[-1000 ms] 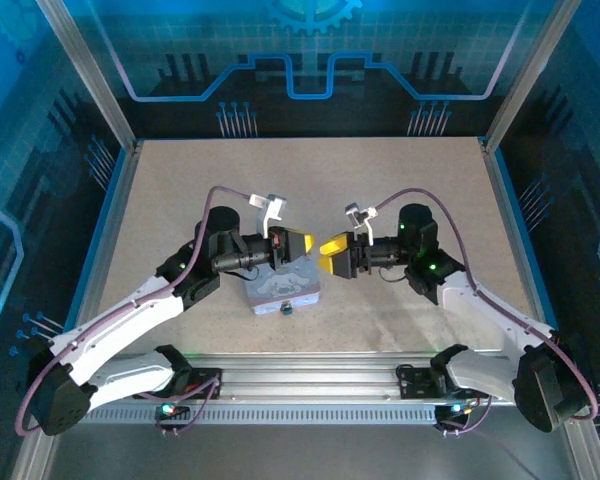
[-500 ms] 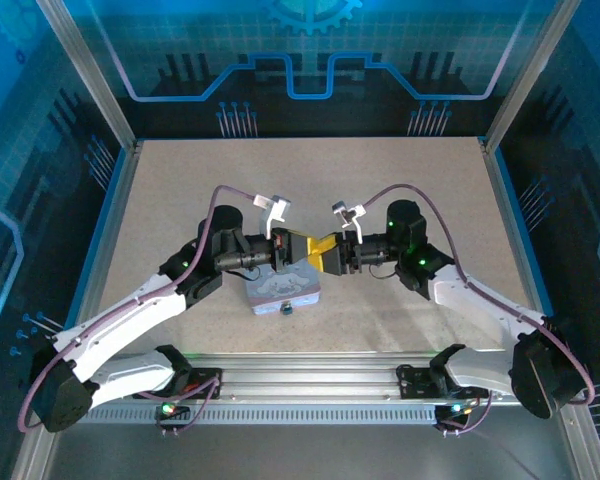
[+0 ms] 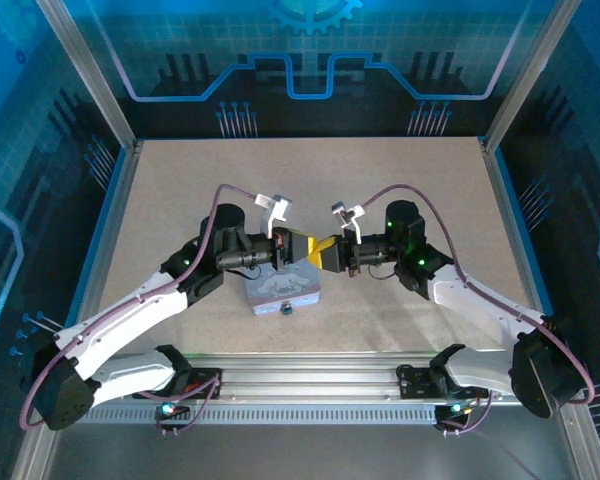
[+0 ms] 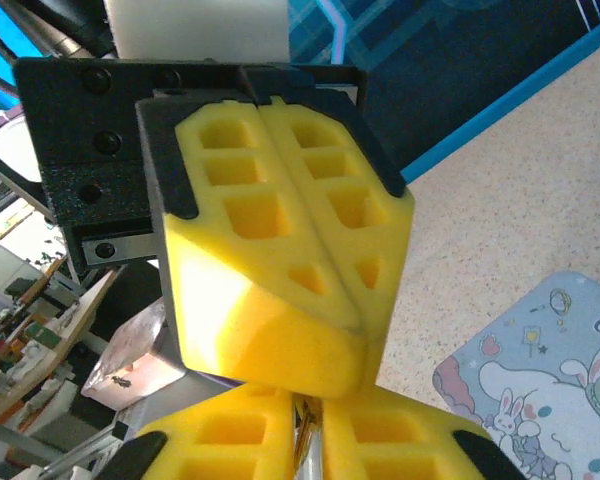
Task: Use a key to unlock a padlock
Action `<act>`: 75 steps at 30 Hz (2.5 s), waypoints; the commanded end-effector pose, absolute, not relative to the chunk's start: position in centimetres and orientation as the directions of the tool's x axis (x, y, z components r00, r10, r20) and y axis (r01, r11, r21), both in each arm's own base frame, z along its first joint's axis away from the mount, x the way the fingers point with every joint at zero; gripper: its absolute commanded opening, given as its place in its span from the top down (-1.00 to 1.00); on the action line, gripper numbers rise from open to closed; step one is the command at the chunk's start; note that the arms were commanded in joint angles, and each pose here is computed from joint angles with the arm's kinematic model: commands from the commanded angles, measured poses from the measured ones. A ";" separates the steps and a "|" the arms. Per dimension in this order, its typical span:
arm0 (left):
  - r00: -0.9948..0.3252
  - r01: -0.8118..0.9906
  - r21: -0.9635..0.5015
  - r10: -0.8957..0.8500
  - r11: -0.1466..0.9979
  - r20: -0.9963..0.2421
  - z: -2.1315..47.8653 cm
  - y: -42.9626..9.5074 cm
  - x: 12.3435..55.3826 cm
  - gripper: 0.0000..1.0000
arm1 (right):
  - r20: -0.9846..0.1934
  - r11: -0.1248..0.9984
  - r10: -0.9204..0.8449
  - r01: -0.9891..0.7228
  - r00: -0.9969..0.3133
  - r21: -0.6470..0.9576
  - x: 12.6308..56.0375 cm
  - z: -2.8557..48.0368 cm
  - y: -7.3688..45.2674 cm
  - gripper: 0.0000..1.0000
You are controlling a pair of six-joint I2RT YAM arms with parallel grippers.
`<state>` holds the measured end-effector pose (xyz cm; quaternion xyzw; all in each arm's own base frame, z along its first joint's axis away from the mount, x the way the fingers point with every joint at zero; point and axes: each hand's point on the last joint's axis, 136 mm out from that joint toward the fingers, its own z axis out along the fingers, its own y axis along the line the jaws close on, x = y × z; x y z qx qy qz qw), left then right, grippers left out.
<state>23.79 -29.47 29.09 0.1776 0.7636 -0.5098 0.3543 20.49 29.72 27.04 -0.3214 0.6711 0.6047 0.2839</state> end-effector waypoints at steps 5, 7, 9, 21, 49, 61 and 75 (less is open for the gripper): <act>-0.636 0.660 -0.604 -0.095 0.446 -0.765 31.3 -28.6 24.4 0.33 | -0.761 0.118 -0.104 -0.768 -0.640 0.629 20.3 26.1 29.4 0.98; -0.628 0.643 -0.582 -0.092 0.498 -0.772 31.0 -27.9 24.8 0.12 | -0.760 0.138 -0.106 -0.766 -0.642 0.628 20.2 25.7 29.1 0.99; -0.628 0.599 -0.553 -0.090 0.579 -0.773 30.0 -26.7 25.5 0.03 | -0.757 0.162 -0.105 -0.762 -0.645 0.627 20.3 25.4 28.9 1.00; -0.804 0.094 -0.289 -0.099 0.953 -0.587 17.5 -18.2 27.7 -0.70 | -0.727 0.351 -0.105 -0.709 -0.679 0.611 21.7 22.9 26.5 0.99; -0.913 0.128 -0.297 -0.004 0.946 -0.408 8.2 -22.9 31.7 -0.75 | -0.696 0.434 -0.090 -0.657 -0.713 0.617 22.0 21.2 24.5 0.98; -0.854 0.329 -0.220 0.189 0.918 -0.485 9.4 -26.6 37.7 -0.77 | -0.651 0.484 -0.068 -0.595 -0.756 0.641 22.7 18.7 23.6 0.98; -0.670 0.397 -0.267 0.078 0.878 -0.739 20.5 -23.4 34.6 -0.97 | -0.570 0.498 -0.005 -0.497 -0.821 0.711 25.8 15.7 24.6 0.99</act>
